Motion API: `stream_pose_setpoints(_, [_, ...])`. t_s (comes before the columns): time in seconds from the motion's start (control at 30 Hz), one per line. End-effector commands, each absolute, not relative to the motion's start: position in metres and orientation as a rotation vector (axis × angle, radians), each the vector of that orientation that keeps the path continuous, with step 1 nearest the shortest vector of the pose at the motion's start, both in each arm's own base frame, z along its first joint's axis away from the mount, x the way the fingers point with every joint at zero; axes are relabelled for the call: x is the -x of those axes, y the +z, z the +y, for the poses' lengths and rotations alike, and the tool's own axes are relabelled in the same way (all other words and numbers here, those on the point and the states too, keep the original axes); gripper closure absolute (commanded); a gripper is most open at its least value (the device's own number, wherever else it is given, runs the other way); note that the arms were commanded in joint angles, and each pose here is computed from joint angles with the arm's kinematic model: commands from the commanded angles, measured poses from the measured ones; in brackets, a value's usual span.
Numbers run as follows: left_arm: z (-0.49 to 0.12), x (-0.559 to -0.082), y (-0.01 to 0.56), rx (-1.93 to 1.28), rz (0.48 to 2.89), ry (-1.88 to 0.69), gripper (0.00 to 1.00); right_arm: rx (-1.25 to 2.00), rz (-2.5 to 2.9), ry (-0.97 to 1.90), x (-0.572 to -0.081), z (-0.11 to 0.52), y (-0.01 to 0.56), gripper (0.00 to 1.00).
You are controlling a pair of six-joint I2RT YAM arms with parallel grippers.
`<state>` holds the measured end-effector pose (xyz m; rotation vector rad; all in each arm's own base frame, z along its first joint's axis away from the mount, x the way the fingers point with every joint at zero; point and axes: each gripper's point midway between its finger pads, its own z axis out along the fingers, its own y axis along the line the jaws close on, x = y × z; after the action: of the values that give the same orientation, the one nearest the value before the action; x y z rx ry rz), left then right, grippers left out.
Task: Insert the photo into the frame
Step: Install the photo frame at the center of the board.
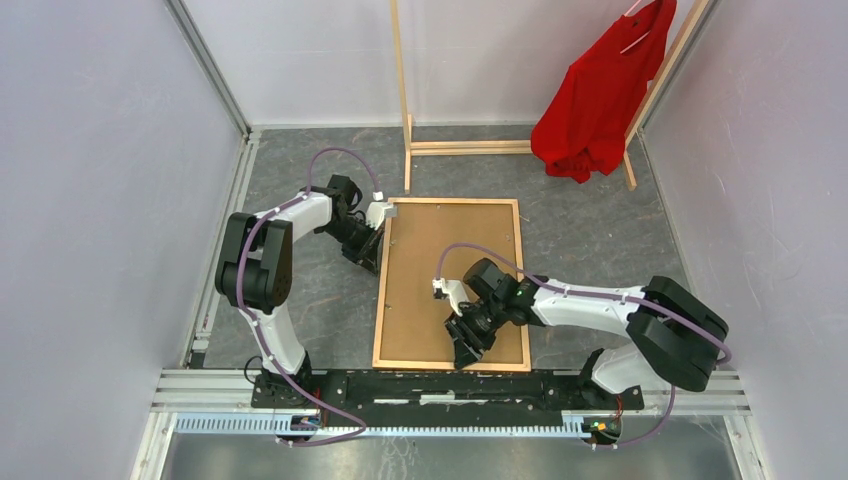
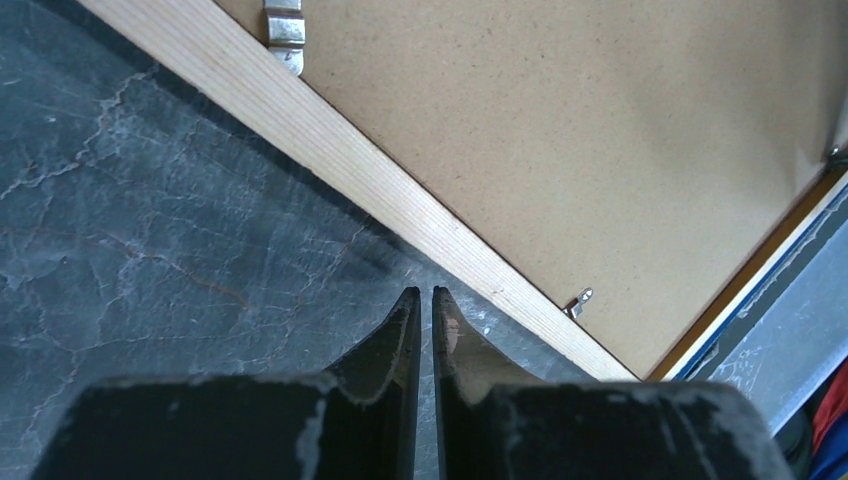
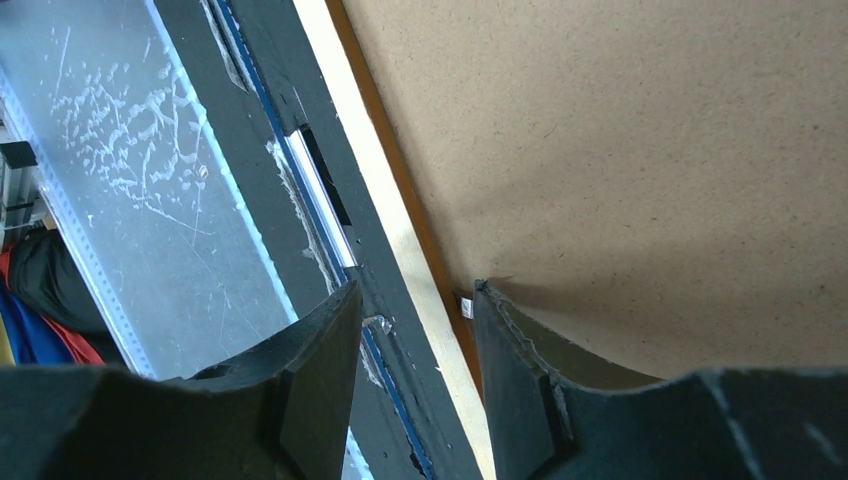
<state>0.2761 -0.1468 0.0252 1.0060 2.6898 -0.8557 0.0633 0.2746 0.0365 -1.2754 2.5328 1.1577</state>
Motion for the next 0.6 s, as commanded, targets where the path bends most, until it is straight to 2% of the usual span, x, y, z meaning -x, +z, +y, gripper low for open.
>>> stream_pose_setpoints(0.0, [-0.1481, -0.2862, 0.0343, -1.009, 2.645, -0.813, 0.85, 1.320, 2.546, 1.169, -0.0595, 0.2737, 0.0354, 0.49])
stream_pose_setpoints(0.57, [-0.1491, -0.2898, 0.0330, -0.996, 2.652, -0.814, 0.86, 1.347, 2.562, 1.156, -0.0580, 0.2704, 0.0299, 0.51])
